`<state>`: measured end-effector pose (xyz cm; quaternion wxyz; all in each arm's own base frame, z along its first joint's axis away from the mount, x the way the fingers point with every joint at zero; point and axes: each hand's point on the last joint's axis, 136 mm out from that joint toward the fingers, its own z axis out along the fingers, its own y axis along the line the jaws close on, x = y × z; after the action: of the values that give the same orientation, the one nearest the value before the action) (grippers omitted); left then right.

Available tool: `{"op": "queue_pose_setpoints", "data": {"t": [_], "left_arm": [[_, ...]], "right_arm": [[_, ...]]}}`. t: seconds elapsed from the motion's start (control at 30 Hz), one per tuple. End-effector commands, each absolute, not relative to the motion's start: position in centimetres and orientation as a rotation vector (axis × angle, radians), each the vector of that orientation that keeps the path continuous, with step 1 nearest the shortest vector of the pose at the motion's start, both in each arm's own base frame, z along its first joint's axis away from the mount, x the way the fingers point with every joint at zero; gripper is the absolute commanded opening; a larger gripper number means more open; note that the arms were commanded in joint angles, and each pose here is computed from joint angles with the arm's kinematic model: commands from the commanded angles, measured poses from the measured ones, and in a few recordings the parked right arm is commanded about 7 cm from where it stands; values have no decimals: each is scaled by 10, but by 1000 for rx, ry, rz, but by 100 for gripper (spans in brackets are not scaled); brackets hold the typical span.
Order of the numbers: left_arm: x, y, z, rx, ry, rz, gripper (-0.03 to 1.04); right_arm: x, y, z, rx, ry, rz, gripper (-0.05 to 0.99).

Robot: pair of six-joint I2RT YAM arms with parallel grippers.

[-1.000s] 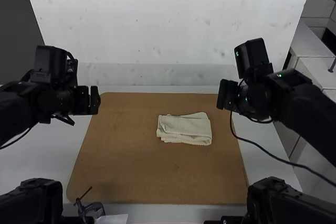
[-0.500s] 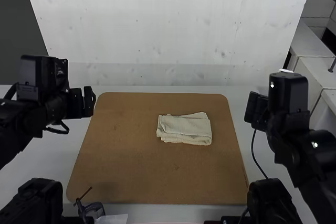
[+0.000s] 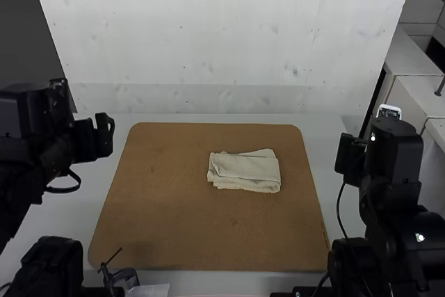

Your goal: Fold the towel.

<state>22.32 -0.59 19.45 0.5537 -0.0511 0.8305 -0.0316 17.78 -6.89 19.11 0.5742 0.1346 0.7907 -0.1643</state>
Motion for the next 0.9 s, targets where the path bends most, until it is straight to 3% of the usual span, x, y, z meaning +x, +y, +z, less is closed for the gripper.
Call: {"op": "queue_pose_setpoints", "data": {"t": [0.0, 0.4, 0.57, 0.77, 0.87], "left_arm": [[216, 8, 198, -185, 1911, -37, 97], [191, 22, 177, -153, 1923, 80, 97], [183, 23, 168, -42, 1984, 161, 97], [166, 11, 148, 26, 2103, 107, 98], [166, 14, 149, 0, 2102, 112, 98]], "right_arm": [[177, -73, 194, 324, 1835, -411, 96], [172, -73, 183, 313, 1893, -426, 96], [162, -69, 186, 313, 1929, -390, 96], [151, -64, 171, 312, 2016, -351, 96], [146, -54, 158, 317, 2078, -267, 96]]}}
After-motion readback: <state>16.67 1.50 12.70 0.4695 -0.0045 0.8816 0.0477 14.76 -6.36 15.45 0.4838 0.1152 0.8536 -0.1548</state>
